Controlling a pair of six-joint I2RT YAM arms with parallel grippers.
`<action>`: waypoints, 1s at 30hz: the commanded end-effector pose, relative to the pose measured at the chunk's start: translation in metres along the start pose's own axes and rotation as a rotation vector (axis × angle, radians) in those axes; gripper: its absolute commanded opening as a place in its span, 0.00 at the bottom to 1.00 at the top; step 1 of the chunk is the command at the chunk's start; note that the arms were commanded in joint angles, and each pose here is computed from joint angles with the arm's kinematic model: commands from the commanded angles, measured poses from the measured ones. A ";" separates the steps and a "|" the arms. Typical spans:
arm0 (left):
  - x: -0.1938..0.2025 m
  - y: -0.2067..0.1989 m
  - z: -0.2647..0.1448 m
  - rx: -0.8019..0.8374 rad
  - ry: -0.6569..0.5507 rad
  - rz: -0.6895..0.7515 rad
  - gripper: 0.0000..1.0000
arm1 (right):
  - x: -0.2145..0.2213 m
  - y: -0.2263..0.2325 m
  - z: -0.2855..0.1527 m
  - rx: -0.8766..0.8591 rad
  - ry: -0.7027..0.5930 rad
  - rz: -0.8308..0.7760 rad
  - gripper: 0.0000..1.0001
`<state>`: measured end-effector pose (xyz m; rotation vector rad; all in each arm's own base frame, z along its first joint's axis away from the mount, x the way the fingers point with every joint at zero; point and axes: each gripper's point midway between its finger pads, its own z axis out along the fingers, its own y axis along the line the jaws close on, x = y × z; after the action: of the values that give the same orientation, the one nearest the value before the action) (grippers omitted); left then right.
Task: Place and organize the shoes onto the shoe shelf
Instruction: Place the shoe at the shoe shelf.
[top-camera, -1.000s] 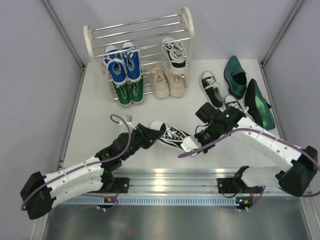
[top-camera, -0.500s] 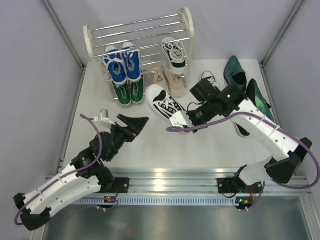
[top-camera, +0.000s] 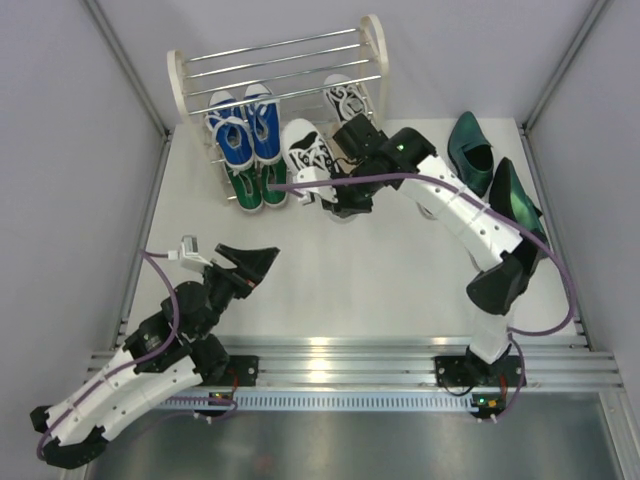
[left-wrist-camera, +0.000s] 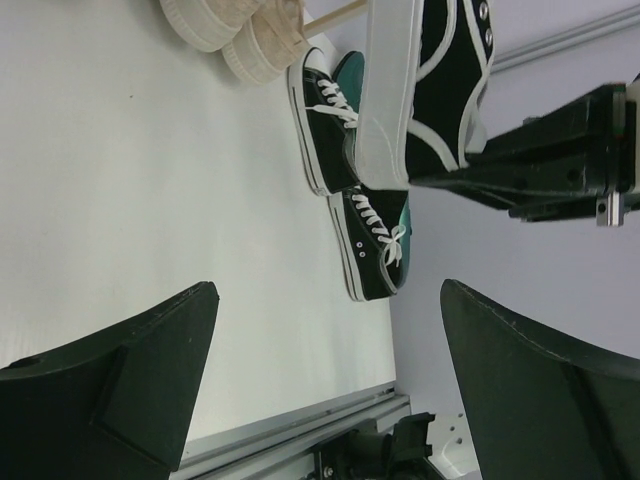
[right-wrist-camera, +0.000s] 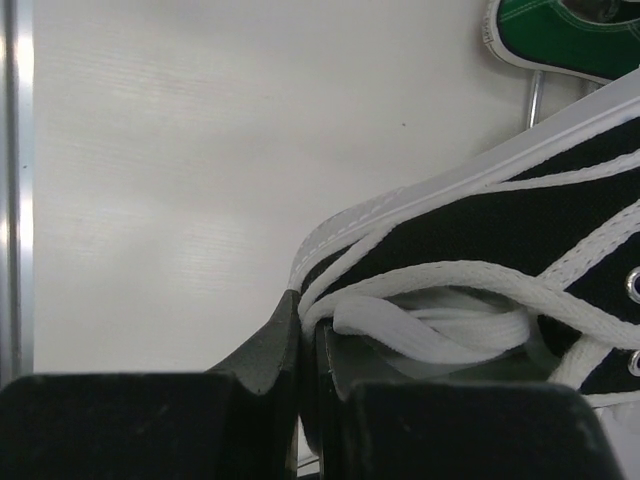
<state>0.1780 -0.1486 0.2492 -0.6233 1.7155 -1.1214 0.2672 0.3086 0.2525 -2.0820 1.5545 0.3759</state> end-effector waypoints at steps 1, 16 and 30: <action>0.002 0.007 0.000 -0.019 0.006 0.022 0.98 | -0.030 -0.050 -0.019 0.189 -0.078 0.006 0.00; 0.003 0.013 0.001 -0.030 0.000 0.019 0.98 | -0.025 -0.161 0.003 0.443 -0.098 -0.025 0.00; 0.007 0.022 0.004 -0.055 -0.004 -0.011 0.98 | -0.018 -0.211 0.011 0.585 -0.118 -0.060 0.02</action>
<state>0.1788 -0.1478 0.2270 -0.6496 1.7597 -1.0843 0.4270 0.3630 0.2323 -1.7878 1.5134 0.1101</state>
